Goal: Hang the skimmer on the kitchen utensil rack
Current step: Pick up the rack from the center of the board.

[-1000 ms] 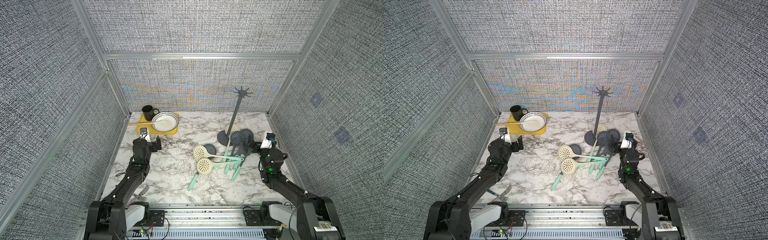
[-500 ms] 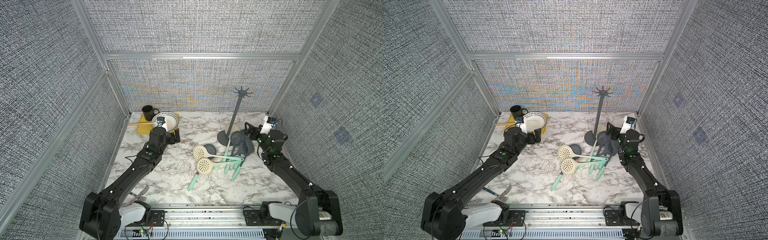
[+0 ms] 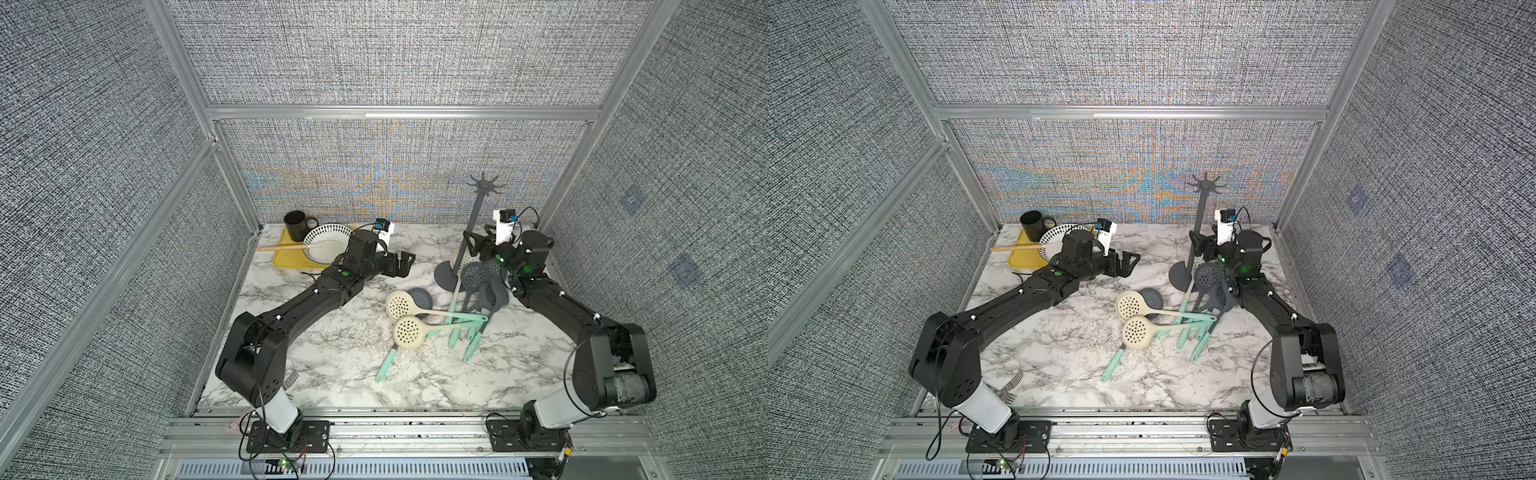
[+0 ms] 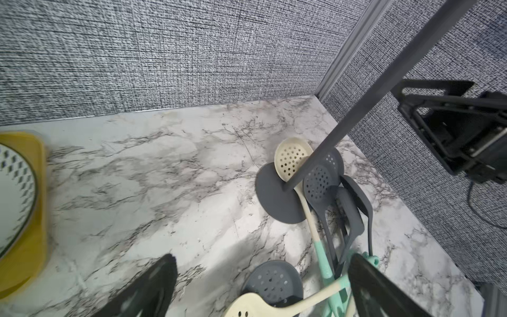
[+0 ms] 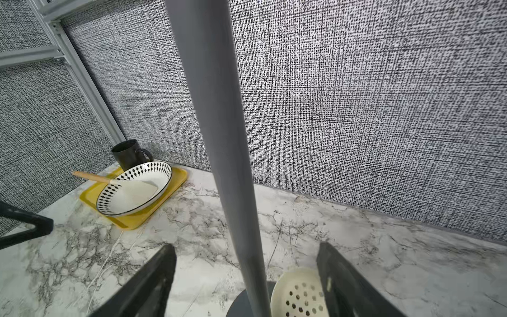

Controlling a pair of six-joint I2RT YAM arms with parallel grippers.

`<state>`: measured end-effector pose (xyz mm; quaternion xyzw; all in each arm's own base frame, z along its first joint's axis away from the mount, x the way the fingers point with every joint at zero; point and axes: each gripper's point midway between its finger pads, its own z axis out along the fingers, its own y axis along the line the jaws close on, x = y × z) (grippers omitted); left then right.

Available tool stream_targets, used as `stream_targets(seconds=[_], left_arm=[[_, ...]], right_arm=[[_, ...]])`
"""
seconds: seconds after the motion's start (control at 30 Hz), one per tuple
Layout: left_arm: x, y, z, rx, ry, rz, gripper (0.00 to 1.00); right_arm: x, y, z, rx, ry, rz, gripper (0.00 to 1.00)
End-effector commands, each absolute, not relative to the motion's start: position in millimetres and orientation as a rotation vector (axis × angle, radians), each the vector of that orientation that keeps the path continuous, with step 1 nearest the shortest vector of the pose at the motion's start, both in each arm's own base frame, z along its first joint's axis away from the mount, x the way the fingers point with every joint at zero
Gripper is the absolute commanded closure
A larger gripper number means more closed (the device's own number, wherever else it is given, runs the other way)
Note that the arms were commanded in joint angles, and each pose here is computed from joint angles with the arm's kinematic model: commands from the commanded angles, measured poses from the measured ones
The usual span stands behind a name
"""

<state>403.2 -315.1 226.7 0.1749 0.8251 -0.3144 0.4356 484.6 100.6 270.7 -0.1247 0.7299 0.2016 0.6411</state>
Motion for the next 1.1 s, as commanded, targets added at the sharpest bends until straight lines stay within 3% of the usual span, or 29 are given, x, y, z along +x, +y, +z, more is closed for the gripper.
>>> stream_targets(seconds=[0.0,0.33,0.57,0.83,1.0,1.07], left_arm=[[400,-327,228,0.487,2.049,-0.827,0.01],[396,-340,223,0.572,2.043,-0.868,0.03],[400,-351,225,0.604,2.024,-0.897,0.07],[425,-366,231,0.626,2.002,-0.871,0.10],[445,-366,231,0.581,2.002,-0.802,0.11],[453,-362,230,0.549,2.003,-0.760,0.11]], right_arm=[[493,106,272,-0.326,1.649,0.453,0.21],[512,117,260,-0.372,1.668,0.476,0.40],[519,119,259,-0.386,1.665,0.469,0.62],[543,131,270,-0.366,1.635,0.467,0.88],[564,153,280,-0.341,1.610,0.466,1.00],[572,161,285,-0.320,1.599,0.459,1.00]])
